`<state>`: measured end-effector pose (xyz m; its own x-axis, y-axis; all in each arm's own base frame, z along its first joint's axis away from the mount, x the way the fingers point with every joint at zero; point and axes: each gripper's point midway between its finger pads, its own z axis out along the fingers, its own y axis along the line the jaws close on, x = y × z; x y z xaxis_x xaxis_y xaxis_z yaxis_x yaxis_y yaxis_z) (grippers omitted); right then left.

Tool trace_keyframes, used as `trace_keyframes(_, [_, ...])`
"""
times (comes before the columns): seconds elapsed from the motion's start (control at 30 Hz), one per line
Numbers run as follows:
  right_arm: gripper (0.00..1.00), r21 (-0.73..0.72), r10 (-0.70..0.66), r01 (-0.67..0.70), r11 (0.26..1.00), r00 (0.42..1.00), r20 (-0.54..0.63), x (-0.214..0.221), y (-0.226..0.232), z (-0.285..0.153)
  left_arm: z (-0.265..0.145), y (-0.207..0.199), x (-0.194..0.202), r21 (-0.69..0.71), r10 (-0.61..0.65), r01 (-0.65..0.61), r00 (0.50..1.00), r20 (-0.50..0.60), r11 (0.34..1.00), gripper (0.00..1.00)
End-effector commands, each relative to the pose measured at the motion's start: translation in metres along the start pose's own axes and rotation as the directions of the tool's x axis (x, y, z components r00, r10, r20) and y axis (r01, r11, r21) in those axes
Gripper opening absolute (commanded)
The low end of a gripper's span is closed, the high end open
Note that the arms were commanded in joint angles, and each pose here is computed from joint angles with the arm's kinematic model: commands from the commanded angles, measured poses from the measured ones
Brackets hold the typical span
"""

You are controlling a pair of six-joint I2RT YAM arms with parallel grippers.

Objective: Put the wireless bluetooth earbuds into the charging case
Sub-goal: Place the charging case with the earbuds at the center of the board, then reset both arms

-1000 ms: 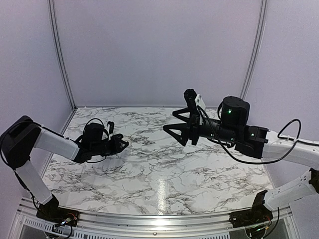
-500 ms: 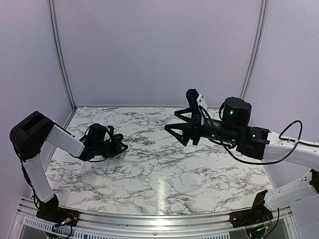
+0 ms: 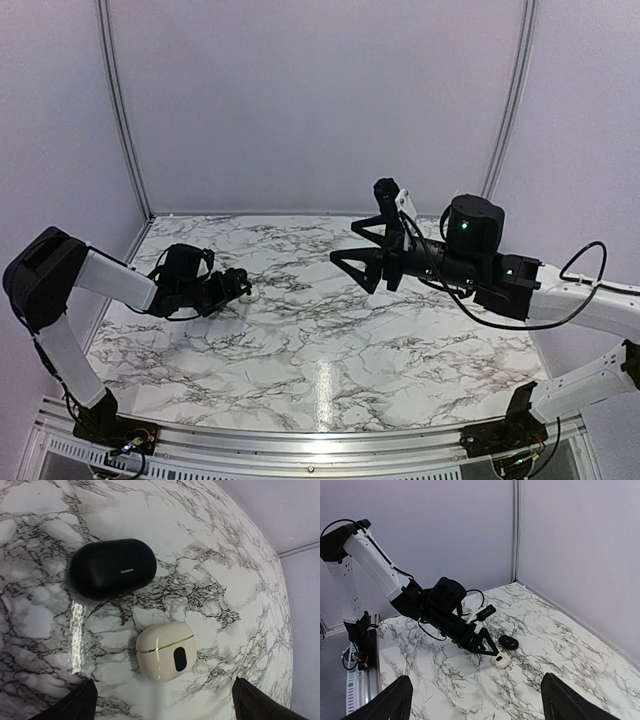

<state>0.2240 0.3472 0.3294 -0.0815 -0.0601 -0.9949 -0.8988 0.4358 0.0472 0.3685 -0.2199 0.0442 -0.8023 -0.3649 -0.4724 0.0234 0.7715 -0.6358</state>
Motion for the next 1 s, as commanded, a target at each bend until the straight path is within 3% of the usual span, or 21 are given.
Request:
trace_keyframes(0.0, [0.90, 0.045, 0.050, -0.051, 0.998, 0.999, 0.015, -0.007, -0.019, -0.002, -0.027, 0.011, 0.002, -0.081, 0.021, -0.022, 1.000, -0.012, 0.996, 0.99])
trace_keyframes(0.13, [0.98, 0.108, 0.139, -0.137, 0.985, 0.990, -0.005, 0.005, -0.051, -0.002, -0.058, 0.000, -0.020, -0.135, 0.109, -0.103, 0.993, 0.044, 0.986, 0.99])
trace_keyframes(0.3, [0.98, 0.267, 0.289, -0.264, 0.927, 0.955, -0.061, 0.038, -0.111, -0.003, -0.104, -0.015, -0.059, -0.226, 0.229, -0.201, 0.968, 0.107, 0.953, 0.99])
trace_keyframes(0.57, [0.99, 0.475, 0.374, -0.304, 0.825, 0.926, -0.057, 0.079, -0.184, -0.039, -0.166, -0.022, -0.118, -0.330, 0.310, -0.215, 0.912, 0.268, 0.919, 0.99])
trace_keyframes(0.77, [0.99, 0.632, 0.449, -0.354, 0.689, 0.894, 0.012, 0.115, -0.237, -0.097, -0.170, 0.008, -0.129, -0.417, 0.321, -0.180, 0.898, 0.299, 0.891, 0.99])
trace_keyframes(0.97, [0.98, 0.718, 0.489, -0.376, 0.586, 0.871, 0.056, 0.150, -0.256, -0.134, -0.146, 0.019, -0.109, -0.367, 0.304, -0.198, 0.917, 0.258, 0.909, 0.99])
